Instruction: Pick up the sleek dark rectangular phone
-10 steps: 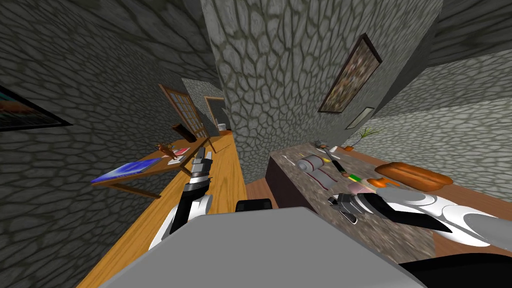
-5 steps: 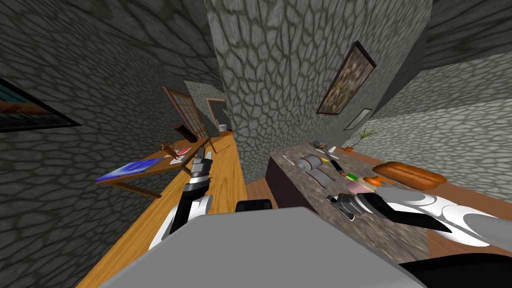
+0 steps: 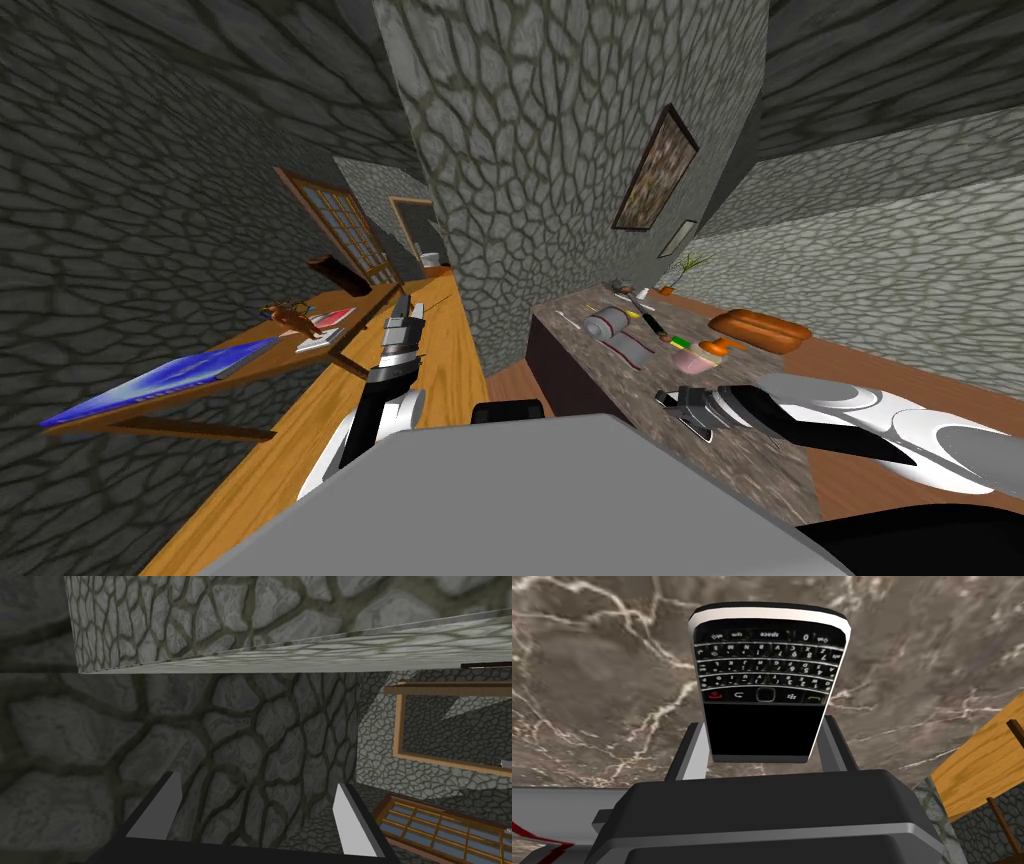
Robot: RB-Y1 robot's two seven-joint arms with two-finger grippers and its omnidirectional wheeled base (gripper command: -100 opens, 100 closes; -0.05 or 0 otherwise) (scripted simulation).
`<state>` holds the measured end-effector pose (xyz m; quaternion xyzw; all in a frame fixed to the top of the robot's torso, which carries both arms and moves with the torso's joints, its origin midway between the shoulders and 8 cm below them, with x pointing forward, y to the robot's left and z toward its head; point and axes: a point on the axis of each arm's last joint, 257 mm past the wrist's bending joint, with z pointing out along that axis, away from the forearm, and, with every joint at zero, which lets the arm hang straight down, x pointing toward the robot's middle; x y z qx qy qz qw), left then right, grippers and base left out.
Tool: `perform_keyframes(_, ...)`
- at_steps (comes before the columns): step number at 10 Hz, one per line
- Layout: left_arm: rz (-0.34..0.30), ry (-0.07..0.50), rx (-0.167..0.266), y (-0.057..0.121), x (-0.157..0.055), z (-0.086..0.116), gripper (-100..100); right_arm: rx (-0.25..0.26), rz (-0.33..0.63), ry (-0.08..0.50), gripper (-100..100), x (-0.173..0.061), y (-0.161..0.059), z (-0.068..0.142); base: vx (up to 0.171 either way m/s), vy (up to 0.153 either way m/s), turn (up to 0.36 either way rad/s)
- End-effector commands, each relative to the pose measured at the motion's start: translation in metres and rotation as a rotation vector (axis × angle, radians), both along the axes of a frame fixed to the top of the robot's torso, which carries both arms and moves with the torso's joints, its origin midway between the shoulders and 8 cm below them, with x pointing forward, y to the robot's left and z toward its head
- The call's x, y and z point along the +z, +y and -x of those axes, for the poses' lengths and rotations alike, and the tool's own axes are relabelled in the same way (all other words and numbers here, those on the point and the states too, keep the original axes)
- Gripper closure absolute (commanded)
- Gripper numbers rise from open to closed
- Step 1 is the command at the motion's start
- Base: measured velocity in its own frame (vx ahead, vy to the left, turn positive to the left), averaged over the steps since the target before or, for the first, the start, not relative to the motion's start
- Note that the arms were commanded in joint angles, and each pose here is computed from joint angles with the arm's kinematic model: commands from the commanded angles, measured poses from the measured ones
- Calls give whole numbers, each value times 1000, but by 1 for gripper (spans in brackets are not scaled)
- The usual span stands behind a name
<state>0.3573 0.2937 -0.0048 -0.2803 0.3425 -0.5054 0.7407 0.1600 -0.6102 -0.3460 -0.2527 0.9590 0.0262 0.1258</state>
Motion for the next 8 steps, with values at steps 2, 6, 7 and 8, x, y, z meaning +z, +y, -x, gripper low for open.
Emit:
perform_keyframes(2,0,0,0,0,0,0,0,65,0,-4,100,7,1,-2,151,23,-181)
perform_keyframes(6,0,0,0,0,0,0,0,158,-1,-7,100,17,2,-2,125,47,-245)
perform_keyframes(7,0,0,0,0,0,0,0,142,1,-7,100,16,1,-3,45,26,-63)
perform_keyframes(8,0,0,0,0,0,0,0,147,0,-6,0,17,1,-2,7,6,9)
